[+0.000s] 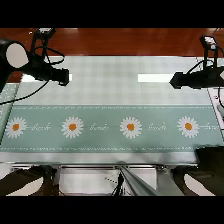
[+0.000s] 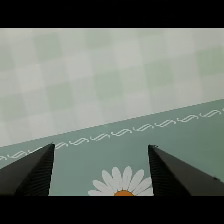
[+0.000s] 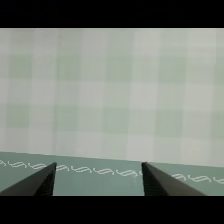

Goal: Fold the shirts.

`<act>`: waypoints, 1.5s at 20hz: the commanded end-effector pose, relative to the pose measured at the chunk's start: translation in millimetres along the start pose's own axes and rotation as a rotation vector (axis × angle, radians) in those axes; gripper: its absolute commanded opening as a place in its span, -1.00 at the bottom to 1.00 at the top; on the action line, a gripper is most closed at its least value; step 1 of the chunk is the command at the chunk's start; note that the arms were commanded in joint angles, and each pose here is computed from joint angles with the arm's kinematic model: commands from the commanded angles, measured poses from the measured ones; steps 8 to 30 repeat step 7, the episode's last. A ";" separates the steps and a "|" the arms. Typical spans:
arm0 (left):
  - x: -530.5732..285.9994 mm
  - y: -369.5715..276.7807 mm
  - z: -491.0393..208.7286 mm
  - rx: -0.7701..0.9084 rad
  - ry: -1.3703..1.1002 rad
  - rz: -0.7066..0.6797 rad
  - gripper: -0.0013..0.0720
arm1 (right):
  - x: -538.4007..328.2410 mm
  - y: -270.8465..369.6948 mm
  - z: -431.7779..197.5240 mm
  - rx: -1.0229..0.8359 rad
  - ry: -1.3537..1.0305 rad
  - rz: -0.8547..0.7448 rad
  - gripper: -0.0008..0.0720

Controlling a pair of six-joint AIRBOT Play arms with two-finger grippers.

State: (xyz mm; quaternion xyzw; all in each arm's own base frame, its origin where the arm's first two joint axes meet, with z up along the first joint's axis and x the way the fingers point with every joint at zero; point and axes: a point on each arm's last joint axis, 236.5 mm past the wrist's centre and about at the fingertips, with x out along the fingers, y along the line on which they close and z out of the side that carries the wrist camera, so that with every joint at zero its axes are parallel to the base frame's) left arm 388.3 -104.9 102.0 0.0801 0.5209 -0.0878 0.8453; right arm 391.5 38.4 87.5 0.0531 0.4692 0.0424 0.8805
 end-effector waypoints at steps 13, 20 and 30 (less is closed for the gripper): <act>-0.2 -0.1 0.3 0.002 0.000 0.000 1.00 | -0.4 0.1 -12.5 0.000 0.053 0.000 0.68; -0.2 -0.1 0.3 0.002 0.000 0.000 1.00 | -0.4 0.1 -12.5 0.000 0.053 0.000 0.68; -0.2 -0.1 0.3 0.002 0.000 0.000 1.00 | -0.4 0.1 -12.5 0.000 0.053 0.000 0.68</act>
